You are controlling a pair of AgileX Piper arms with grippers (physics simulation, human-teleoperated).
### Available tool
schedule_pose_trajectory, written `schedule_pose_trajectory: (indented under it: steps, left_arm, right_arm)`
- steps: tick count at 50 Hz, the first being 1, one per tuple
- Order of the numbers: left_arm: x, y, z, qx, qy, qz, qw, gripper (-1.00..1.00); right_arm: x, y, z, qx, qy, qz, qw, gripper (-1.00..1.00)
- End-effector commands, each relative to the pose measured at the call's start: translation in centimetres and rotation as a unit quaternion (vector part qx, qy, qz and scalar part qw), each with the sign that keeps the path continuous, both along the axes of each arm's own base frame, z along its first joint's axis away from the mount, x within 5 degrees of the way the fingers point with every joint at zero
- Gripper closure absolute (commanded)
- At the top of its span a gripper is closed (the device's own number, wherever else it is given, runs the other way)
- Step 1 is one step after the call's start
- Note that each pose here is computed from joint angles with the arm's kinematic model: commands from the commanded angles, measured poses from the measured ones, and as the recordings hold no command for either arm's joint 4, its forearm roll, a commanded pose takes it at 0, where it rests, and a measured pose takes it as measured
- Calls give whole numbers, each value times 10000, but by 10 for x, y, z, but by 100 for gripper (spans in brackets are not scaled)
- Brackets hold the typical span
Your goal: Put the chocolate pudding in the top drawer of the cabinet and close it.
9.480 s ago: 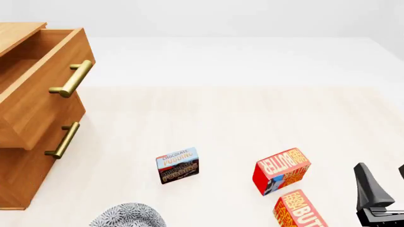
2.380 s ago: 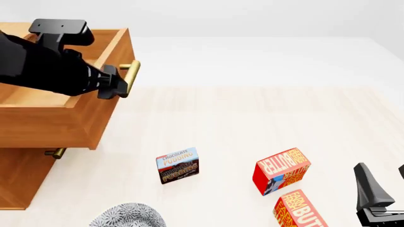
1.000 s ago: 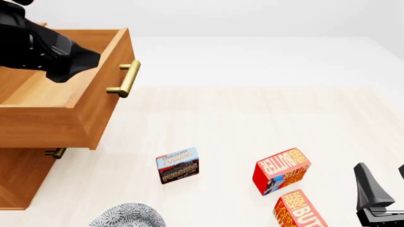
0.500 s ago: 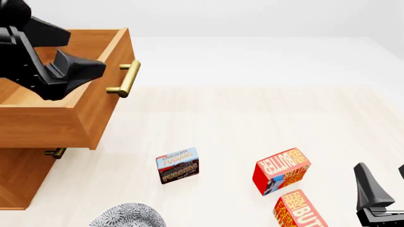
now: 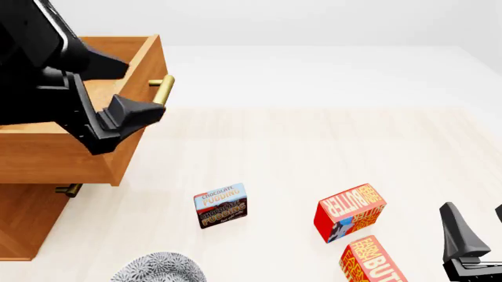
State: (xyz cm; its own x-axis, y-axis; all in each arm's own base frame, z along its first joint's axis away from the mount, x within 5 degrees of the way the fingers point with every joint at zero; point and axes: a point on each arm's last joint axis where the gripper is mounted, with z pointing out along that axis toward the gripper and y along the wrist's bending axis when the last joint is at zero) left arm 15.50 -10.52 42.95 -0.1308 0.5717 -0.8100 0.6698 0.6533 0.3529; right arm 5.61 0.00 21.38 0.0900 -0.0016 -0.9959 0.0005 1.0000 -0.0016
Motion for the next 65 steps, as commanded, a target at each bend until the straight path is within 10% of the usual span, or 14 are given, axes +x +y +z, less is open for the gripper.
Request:
schedule_pose_trajectory:
  steps: [1, 65]
  left_arm:
    - [6, -12, -24, 101, 139, -161, 9997, -100]
    - [39, -53, -122, 584, 693, -471, 9948, -100]
  right_arm:
    - [0, 0, 0, 0, 3, 1, 10000, -100]
    - [0, 0, 0, 0, 3, 1, 10000, -100]
